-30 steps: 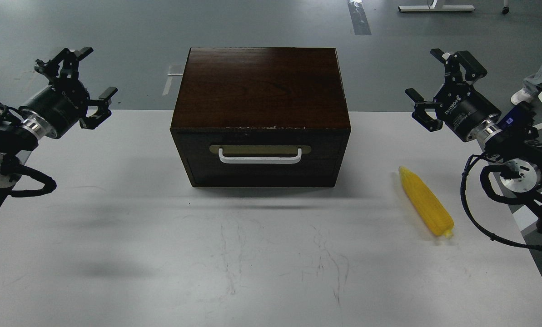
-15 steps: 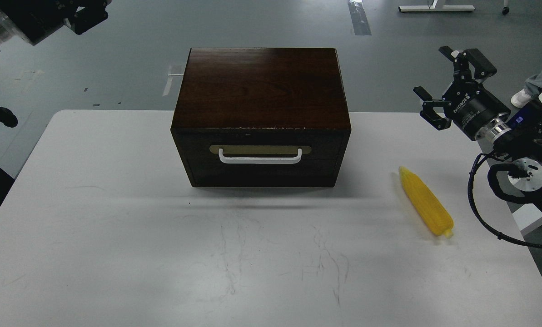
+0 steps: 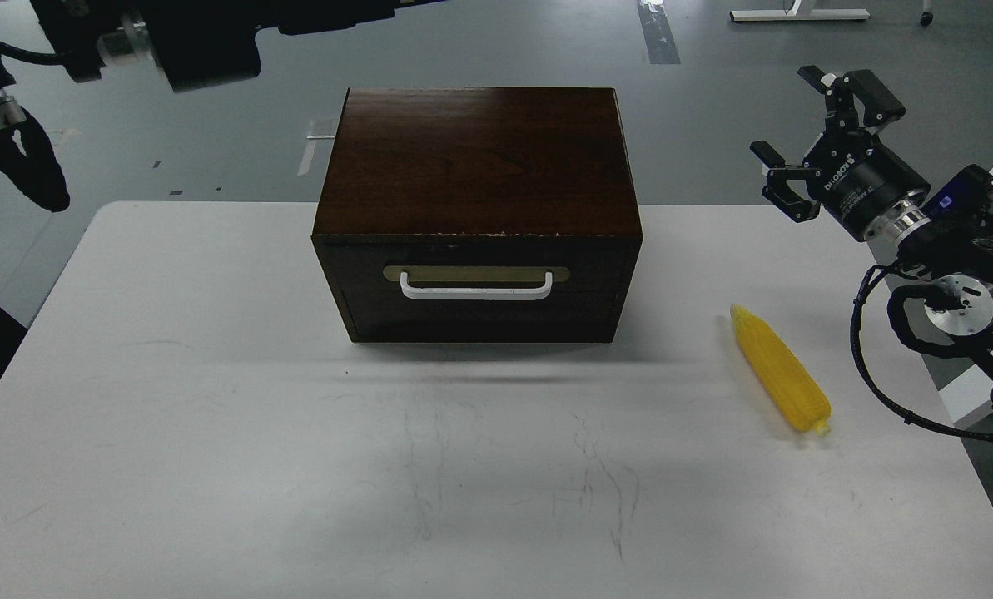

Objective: Put corn in drawer with both arms
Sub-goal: 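Reach the left gripper toward the white drawer handle, then hook the left gripper onto the white drawer handle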

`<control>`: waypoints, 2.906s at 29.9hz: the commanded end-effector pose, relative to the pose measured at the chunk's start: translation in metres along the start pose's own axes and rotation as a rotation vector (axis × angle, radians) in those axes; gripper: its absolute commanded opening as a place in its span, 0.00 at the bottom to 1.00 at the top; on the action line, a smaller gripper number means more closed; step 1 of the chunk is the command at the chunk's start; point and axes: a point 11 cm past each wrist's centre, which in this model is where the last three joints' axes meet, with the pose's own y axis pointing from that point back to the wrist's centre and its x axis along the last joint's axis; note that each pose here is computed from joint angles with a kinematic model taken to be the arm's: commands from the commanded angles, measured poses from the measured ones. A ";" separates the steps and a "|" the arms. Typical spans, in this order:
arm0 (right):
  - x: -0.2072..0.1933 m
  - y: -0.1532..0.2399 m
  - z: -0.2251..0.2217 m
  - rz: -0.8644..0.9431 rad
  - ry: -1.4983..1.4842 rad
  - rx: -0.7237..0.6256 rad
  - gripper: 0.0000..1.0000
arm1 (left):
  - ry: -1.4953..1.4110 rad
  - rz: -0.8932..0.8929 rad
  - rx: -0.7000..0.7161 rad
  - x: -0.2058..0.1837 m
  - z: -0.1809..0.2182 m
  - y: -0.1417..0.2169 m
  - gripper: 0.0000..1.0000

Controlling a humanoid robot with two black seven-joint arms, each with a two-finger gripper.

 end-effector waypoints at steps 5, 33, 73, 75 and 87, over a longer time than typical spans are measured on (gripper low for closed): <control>0.001 0.001 -0.001 0.002 0.005 -0.001 1.00 | -0.401 -0.351 -0.095 -0.049 0.027 -0.055 0.98; 0.014 0.016 0.006 0.036 0.010 -0.024 1.00 | -0.797 -0.888 -0.099 -0.173 0.002 -0.097 0.98; 0.042 0.045 -0.009 0.100 0.033 -0.017 1.00 | -0.779 -0.932 -0.025 -0.176 -0.024 -0.093 0.98; 0.043 0.046 -0.010 0.102 0.035 -0.017 1.00 | -0.777 -0.933 -0.028 -0.177 -0.024 -0.093 0.98; 0.047 0.053 -0.007 0.116 0.024 -0.018 1.00 | -0.767 -0.964 -0.003 -0.184 -0.035 -0.088 0.98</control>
